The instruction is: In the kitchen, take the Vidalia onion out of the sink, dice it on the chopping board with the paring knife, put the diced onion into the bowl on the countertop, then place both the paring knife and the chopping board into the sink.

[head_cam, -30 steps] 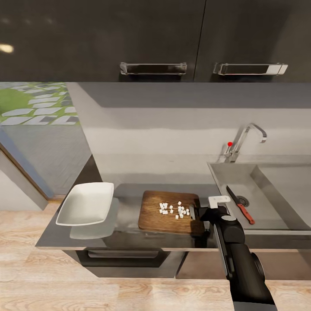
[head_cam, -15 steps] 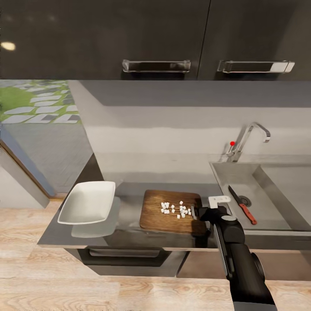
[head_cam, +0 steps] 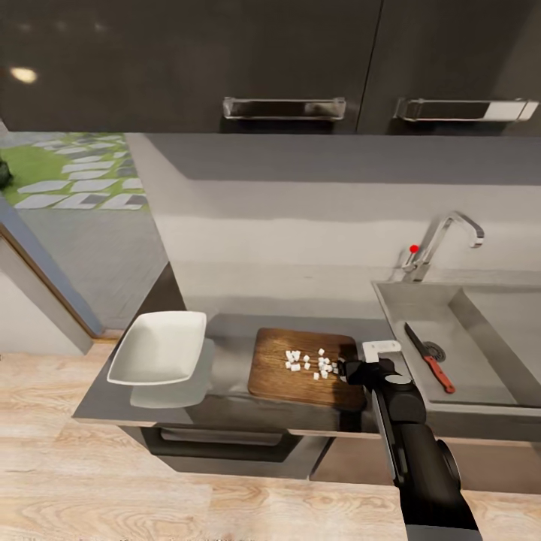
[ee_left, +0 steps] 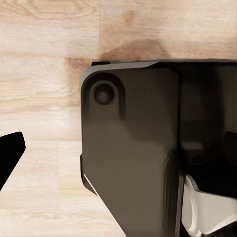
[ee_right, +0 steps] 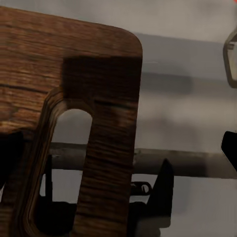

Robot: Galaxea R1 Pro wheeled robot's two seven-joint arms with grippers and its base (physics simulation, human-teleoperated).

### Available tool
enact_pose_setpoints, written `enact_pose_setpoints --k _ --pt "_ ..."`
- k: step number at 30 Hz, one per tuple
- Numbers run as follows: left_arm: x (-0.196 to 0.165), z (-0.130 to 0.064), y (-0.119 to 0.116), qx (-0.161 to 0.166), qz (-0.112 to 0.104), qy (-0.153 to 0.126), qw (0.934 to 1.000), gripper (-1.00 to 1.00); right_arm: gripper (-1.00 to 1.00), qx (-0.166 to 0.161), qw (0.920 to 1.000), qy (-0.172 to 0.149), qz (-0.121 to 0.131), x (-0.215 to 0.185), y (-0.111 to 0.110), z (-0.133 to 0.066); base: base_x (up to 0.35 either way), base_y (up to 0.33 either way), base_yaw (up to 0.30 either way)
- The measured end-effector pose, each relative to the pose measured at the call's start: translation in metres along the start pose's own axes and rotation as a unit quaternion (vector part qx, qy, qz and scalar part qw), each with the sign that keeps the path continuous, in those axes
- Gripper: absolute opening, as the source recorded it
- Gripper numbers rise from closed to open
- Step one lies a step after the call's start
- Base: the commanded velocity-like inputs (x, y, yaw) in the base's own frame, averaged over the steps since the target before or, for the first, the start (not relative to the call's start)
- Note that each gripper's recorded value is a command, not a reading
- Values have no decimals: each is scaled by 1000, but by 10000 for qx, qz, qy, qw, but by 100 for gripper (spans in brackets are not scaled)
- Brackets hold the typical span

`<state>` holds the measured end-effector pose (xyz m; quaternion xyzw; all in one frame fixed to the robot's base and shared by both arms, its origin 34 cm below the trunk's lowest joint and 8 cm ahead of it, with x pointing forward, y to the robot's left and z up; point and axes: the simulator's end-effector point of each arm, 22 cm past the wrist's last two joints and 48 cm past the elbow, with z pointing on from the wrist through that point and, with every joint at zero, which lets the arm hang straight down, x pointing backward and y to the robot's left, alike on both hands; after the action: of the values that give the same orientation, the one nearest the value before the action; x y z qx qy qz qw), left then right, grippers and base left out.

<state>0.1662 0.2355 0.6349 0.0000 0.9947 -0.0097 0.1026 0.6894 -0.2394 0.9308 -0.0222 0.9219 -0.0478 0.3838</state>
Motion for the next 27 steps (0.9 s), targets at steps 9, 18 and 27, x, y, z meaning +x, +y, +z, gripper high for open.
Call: enact_pose_setpoints --k 9,18,27 --pt "3 0 0 -1 -1 45 10000 100 100 -1 10000 35 -3 3 0 3 0 -59 67" --pt "4 0 0 0 0 50 10000 100 100 -2 10000 40 -3 4 0 3 0 -29 6" --pt "4 0 0 1 0 51 10000 100 100 -1 10000 42 -2 4 0 3 -20 -1 0"
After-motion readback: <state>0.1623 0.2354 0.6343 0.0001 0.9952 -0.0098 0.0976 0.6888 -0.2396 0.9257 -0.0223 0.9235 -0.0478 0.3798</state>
